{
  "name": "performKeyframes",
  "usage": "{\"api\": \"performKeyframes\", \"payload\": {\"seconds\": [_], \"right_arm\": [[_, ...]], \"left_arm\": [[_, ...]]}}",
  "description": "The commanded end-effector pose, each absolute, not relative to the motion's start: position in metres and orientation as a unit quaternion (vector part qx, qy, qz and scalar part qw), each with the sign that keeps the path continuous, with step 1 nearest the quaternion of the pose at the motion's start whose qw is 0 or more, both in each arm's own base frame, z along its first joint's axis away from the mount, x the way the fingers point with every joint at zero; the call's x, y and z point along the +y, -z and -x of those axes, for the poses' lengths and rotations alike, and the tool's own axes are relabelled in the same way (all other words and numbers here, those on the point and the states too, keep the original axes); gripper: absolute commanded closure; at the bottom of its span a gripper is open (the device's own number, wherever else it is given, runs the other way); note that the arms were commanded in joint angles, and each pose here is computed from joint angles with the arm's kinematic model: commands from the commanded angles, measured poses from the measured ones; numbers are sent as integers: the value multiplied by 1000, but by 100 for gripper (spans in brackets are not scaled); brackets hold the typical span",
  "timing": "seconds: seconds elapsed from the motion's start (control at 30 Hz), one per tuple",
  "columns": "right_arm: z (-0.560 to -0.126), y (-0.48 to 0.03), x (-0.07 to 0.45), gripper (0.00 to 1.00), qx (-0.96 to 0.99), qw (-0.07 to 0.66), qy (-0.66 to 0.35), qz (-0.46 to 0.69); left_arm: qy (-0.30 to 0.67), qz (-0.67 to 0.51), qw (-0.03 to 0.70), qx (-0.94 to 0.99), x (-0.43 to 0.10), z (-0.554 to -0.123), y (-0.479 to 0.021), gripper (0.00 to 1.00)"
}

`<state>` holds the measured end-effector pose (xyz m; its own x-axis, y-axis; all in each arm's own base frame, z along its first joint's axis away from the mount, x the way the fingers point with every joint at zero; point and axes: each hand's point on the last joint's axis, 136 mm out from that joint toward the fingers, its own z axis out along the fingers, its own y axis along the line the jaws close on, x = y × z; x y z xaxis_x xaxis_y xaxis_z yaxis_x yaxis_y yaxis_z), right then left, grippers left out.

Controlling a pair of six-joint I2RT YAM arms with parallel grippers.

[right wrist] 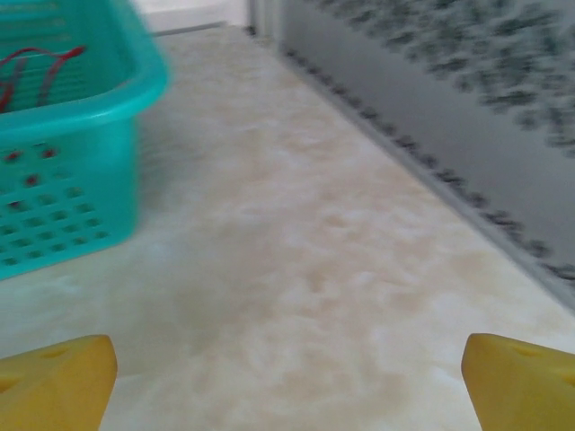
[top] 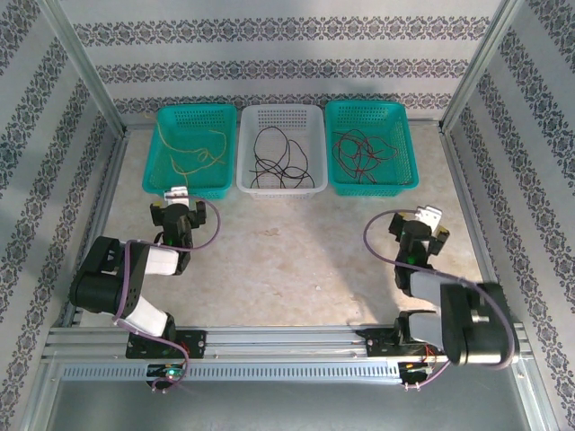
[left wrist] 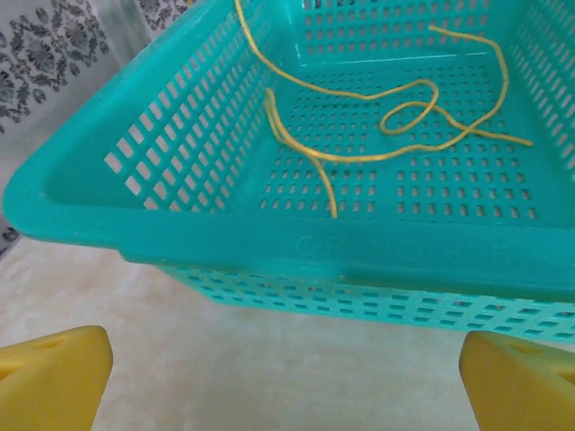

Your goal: Untangle the cables

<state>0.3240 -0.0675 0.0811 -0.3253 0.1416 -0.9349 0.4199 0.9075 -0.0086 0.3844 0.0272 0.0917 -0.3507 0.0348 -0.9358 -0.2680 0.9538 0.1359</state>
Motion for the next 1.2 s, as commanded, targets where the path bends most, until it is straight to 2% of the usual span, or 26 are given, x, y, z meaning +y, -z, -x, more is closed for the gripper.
{"api": "performKeyframes", "payload": {"seconds": [0.0,0.2,0.27,0.57,1.17], "right_arm": [[-371,-111,-17,2,769,637,22,-60],[-391,-106,-12,2,788,613,-14,-48],[-390,-102,-12,2,802,596,-9,-46],[-390,-99,-10,2,804,593,10,-42],[-399,-106,1,1,803,595,-12,-13]], "left_arm": [[-93,51,602,792,21,-393,-96,1],[-72,72,573,813,30,-393,-88,1],[-76,68,594,798,31,-395,-93,1],[-51,28,581,812,14,-399,-89,1],[-45,27,580,813,13,-400,-89,1]]}}
